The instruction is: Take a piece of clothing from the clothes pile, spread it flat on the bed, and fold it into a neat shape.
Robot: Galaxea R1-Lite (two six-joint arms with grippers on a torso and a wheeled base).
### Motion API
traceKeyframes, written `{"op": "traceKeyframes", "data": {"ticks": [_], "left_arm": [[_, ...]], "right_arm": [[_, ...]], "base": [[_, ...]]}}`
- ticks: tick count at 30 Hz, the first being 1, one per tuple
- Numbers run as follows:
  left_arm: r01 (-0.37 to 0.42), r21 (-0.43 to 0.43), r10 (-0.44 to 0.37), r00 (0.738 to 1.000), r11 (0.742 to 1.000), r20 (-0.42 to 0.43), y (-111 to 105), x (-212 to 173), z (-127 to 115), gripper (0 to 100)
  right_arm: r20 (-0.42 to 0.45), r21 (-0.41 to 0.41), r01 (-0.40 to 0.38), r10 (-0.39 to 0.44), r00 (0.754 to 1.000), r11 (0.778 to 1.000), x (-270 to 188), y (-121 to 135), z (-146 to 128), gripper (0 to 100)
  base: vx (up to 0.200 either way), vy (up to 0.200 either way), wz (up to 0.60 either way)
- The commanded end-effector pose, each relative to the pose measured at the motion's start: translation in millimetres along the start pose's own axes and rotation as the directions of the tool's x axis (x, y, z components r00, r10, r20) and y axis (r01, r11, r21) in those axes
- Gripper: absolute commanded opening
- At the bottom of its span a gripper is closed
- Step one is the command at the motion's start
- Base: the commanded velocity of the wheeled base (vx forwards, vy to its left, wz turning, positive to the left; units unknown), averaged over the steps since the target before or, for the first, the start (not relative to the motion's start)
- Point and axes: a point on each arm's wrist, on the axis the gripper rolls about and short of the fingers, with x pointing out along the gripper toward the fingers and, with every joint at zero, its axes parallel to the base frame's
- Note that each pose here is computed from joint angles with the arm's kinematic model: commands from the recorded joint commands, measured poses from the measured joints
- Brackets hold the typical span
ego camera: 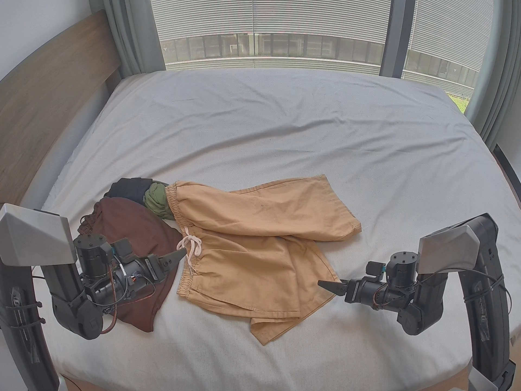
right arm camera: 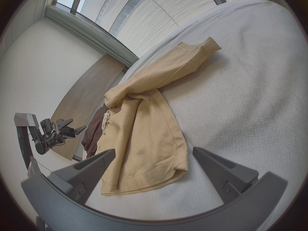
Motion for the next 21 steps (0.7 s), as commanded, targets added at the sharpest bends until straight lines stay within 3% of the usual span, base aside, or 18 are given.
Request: {"op": "traceKeyframes", "data": {"ticks": [1,4,5,14,21], "left_arm": [[0.001,-0.001,-0.001,1.000,1.000,-0.002,0,0,-1,100],[0.000,-0.001,0.000,1.000,1.000,-0.004,0,0,-1,100],[0.001,-0.001,-0.001,1.000,1.000,-0.002,0,0,-1,100],[-0.006,-0.004,0.006,1.000,1.000,-0.012,3,2,-4,100],[-0.006,-0.004,0.006,1.000,1.000,-0.016,2,2,-4,100]], "right_arm": [[-0.018,0.007,0.002,-0.002,1.000,1.000,3,-1,-7,100],[-0.021,0.011,0.005,-0.005,1.000,1.000,3,-3,-8,100],[-0.021,0.011,0.005,-0.005,1.000,1.000,3,-3,-8,0],[-0.015,0.012,0.009,-0.008,1.000,1.000,-1,-1,-5,0],[0.082,0.006,0.039,-0.040,0.996,0.999,-18,-10,25,0]], "base": [[0.000,0.000,0.00],[0.000,0.000,0.00],[0.000,0.000,0.00],[0.000,0.000,0.00],[0.000,0.000,0.00]]}}
